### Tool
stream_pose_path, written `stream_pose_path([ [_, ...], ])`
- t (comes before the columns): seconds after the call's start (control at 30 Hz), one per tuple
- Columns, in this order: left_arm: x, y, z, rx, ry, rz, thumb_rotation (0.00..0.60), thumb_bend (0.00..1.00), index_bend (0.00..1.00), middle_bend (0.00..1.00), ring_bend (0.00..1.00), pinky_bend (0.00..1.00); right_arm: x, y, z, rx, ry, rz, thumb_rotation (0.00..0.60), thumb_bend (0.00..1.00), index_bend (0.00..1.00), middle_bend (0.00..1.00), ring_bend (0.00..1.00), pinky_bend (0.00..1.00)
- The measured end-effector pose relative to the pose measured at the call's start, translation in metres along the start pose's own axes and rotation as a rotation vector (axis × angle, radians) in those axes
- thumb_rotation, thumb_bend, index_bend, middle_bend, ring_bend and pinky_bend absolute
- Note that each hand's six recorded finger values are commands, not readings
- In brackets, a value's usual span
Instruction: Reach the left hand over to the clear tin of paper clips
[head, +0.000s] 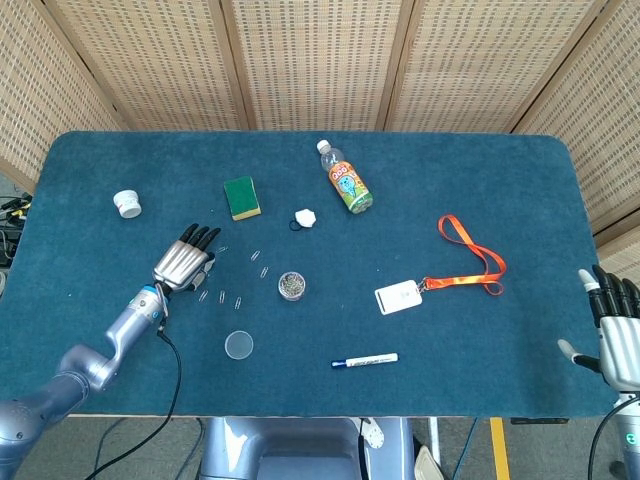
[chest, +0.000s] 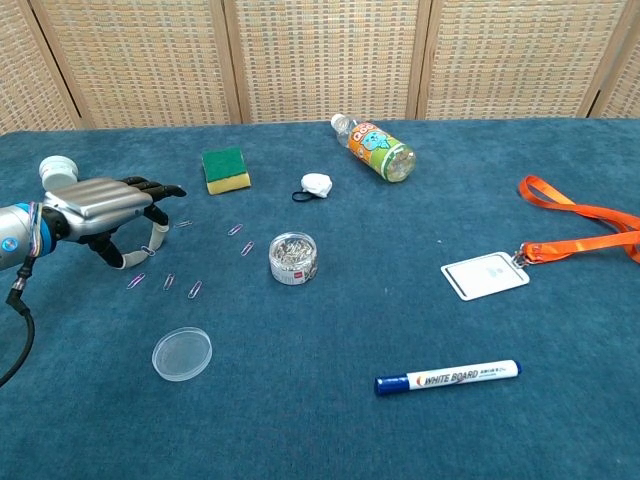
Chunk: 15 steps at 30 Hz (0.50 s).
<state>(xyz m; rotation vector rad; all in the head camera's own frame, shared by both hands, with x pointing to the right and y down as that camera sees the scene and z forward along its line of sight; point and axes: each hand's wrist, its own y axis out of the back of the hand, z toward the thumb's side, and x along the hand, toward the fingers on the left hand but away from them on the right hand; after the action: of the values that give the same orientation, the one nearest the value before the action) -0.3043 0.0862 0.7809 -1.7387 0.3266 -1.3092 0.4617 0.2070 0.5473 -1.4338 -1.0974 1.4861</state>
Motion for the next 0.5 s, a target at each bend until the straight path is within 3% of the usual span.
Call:
stream_pose_path([
  [0.5, -0.0029, 0.0033, -0.0039, 0.008, 0.005, 0.006, 0.600, 0.49, 0.77, 0.00, 0.00, 0.00, 0.0008, 0.0017, 0.0004, -0.006, 0.003, -0.003, 0.600, 0.00, 0.01, 0.00, 0.00, 0.00],
])
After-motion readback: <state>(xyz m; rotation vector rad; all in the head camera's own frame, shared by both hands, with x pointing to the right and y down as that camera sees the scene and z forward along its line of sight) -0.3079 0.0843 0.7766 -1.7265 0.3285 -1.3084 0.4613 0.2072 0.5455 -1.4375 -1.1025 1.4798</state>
